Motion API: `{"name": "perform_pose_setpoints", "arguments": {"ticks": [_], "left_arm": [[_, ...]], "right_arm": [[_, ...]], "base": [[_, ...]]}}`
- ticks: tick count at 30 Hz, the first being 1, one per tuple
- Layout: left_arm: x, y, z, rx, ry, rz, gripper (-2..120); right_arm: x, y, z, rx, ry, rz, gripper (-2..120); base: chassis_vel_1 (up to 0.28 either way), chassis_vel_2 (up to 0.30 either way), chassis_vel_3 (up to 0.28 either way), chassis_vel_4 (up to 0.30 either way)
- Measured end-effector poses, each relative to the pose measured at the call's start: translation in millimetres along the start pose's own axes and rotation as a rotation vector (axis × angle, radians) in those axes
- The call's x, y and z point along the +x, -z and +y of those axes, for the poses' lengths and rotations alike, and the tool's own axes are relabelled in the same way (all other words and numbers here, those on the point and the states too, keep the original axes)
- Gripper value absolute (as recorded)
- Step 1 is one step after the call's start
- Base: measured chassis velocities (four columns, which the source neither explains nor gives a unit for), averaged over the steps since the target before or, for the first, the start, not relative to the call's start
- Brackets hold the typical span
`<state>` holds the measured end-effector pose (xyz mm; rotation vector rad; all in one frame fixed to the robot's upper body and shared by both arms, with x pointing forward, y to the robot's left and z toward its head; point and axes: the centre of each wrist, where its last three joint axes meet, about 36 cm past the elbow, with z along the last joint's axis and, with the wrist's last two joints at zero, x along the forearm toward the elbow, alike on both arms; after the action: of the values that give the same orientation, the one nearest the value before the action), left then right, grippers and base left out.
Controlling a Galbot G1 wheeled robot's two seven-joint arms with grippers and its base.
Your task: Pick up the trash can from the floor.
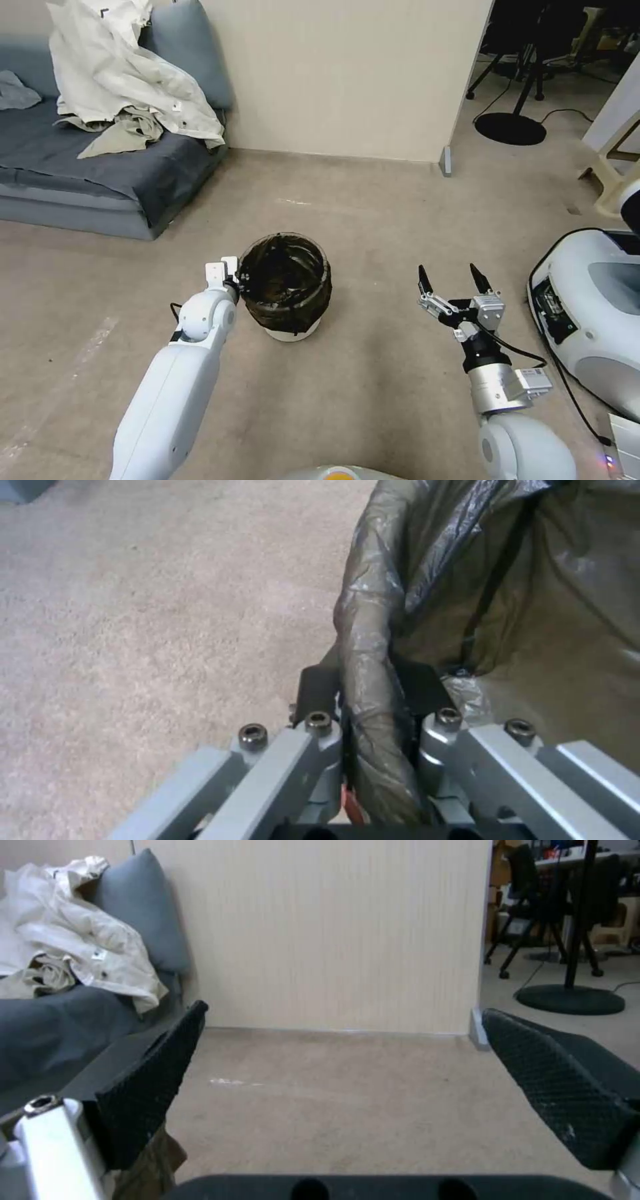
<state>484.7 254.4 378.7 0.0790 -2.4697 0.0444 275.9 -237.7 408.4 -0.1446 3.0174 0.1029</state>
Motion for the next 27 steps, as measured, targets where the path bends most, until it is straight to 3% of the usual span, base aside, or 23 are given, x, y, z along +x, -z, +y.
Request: {"name": "perform_pose_setpoints", "arguments": {"ticks": [10, 27], "left_arm": [[20.4, 4.0, 11.7, 0.047, -0.009, -0.036, 5], [84.4, 40.6, 26.6, 0.156, -0.058, -0.176, 3]], "right_arm": [[1.5, 0.6, 1.3, -0.003, 0.002, 0.001, 100], [3.8, 4.2, -0.4, 0.007, 0.008, -0.002, 100]], "base": [[0.0, 0.0, 0.0, 0.0], [0.0, 0.0, 0.0, 0.0]]}}
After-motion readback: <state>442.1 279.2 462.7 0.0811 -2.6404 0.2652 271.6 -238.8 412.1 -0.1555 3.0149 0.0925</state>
